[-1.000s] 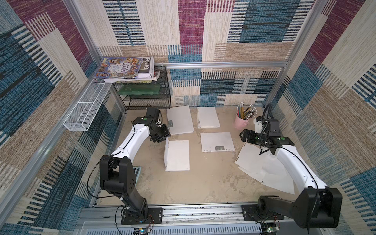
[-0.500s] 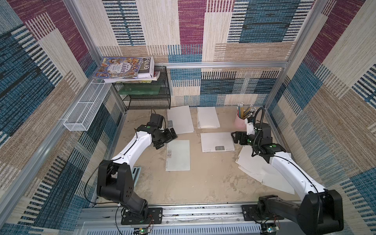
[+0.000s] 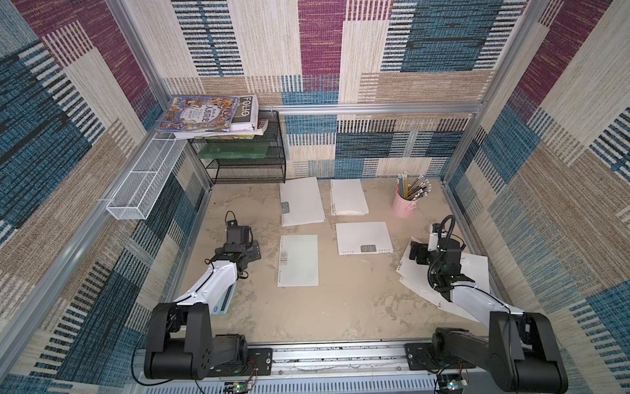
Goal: Tear off pages from different notebooks
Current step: Close the notebook at the center of the board, then reset both arms
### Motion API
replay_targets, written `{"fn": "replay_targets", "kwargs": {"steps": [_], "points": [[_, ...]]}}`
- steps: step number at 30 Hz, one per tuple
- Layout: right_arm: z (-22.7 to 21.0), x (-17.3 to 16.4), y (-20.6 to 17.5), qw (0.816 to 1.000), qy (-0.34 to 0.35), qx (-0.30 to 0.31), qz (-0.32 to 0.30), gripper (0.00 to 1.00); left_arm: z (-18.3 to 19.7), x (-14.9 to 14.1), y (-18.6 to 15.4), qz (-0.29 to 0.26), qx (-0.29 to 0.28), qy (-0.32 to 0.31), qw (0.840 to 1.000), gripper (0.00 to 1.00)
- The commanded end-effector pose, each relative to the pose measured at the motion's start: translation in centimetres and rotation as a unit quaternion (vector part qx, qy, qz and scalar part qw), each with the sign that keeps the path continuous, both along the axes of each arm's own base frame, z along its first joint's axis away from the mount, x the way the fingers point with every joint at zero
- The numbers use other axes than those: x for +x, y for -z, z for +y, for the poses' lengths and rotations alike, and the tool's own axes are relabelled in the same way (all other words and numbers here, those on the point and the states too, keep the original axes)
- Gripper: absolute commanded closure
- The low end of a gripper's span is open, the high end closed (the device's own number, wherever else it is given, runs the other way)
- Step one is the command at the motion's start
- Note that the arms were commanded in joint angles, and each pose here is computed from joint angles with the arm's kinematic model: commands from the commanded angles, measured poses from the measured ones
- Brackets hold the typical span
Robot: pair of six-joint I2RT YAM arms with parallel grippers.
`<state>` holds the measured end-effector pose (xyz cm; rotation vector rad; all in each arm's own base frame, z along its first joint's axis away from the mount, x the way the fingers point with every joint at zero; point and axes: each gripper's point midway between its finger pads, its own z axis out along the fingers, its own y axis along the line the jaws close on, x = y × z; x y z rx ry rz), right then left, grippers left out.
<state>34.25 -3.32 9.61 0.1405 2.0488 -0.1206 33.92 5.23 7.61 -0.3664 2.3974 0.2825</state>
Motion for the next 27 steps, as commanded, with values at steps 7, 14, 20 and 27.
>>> {"fn": "replay_targets", "kwargs": {"steps": [7, 14, 20, 27], "points": [[-0.9, 2.9, -4.1, 0.991, 0.011, -0.034, -0.129, 0.04, -2.1, 5.1, -2.5, -0.146, -0.006, 0.132, 0.980, 0.01], [1.4, 3.7, -2.5, 0.988, -0.035, -0.067, -0.134, 0.05, -5.5, 5.3, -2.0, -0.210, -0.047, 0.217, 0.952, 0.01], [1.1, 3.9, -2.2, 0.990, -0.032, -0.055, -0.124, 0.04, -4.8, 6.5, -1.3, -0.193, -0.045, 0.197, 0.960, 0.01], [1.1, 3.9, -2.1, 0.991, -0.032, -0.053, -0.122, 0.04, -4.5, 6.6, -1.1, -0.192, -0.043, 0.187, 0.962, 0.01]]}}
